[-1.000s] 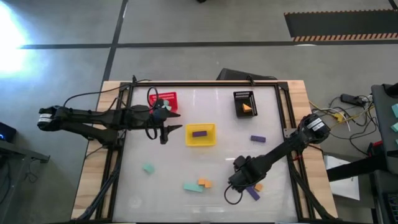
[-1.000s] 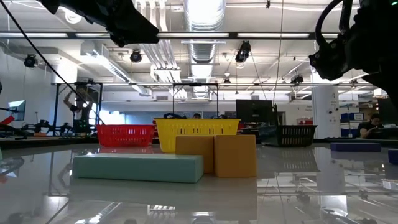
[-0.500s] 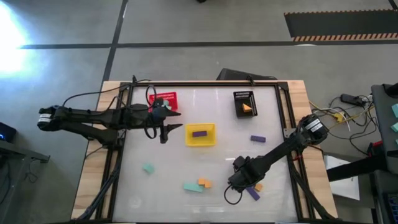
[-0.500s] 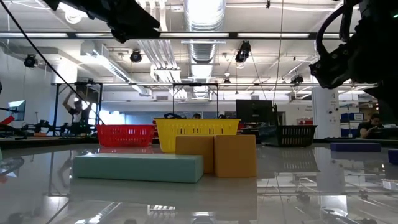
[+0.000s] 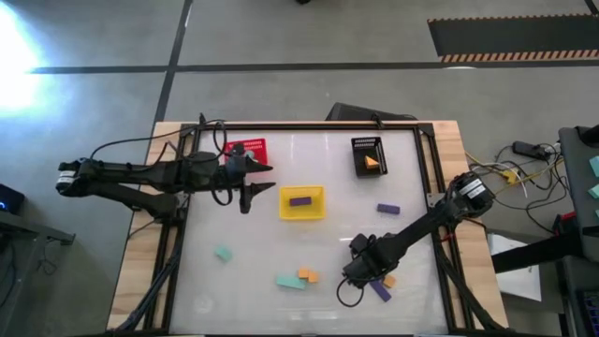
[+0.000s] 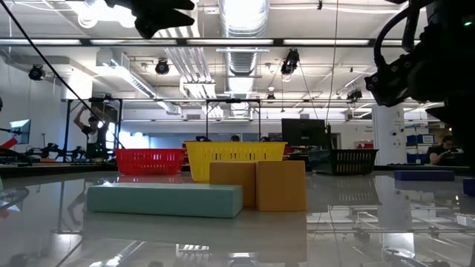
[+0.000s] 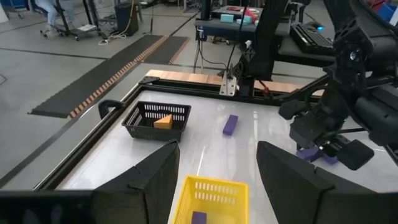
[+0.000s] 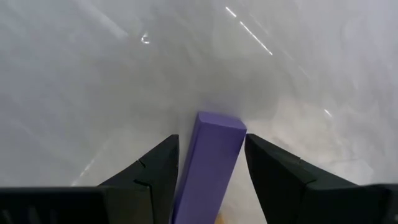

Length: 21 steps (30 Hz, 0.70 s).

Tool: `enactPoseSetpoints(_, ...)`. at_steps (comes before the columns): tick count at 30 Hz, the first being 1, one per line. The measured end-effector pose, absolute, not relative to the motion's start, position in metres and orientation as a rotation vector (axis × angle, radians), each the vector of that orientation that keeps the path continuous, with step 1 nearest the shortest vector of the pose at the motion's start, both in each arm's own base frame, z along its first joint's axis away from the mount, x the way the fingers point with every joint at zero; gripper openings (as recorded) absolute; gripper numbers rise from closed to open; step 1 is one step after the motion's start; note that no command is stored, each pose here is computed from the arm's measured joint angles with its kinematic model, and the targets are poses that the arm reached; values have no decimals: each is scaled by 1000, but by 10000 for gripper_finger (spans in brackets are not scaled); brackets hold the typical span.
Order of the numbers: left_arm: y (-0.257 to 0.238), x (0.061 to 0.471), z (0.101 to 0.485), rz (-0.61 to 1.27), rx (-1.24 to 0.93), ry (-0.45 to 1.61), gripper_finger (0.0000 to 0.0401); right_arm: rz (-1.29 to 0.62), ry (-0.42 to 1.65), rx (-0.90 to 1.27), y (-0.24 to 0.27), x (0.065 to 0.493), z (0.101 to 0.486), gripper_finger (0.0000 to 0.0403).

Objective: Sort & place blocks by color
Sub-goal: Put the violet block into the yellow bin

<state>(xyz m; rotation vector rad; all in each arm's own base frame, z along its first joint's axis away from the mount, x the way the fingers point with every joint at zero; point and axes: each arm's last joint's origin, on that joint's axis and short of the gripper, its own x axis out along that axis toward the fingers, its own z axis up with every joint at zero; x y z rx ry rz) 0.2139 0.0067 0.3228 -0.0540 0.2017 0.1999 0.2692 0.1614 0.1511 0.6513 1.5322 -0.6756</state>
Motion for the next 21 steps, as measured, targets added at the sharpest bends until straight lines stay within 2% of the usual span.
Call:
enactPoseSetpoints(7,7,214,316,201,-54,221,200,-651,1500,649,162,271,149,167)
enactPoseSetpoints(16,7,216,312,204,-77,231,200,-615,1483,645,160,269,140,95)
enactPoseSetpoints(21,7,214,313,204,-77,228,200,-579,1475,621,154,274,144,93)
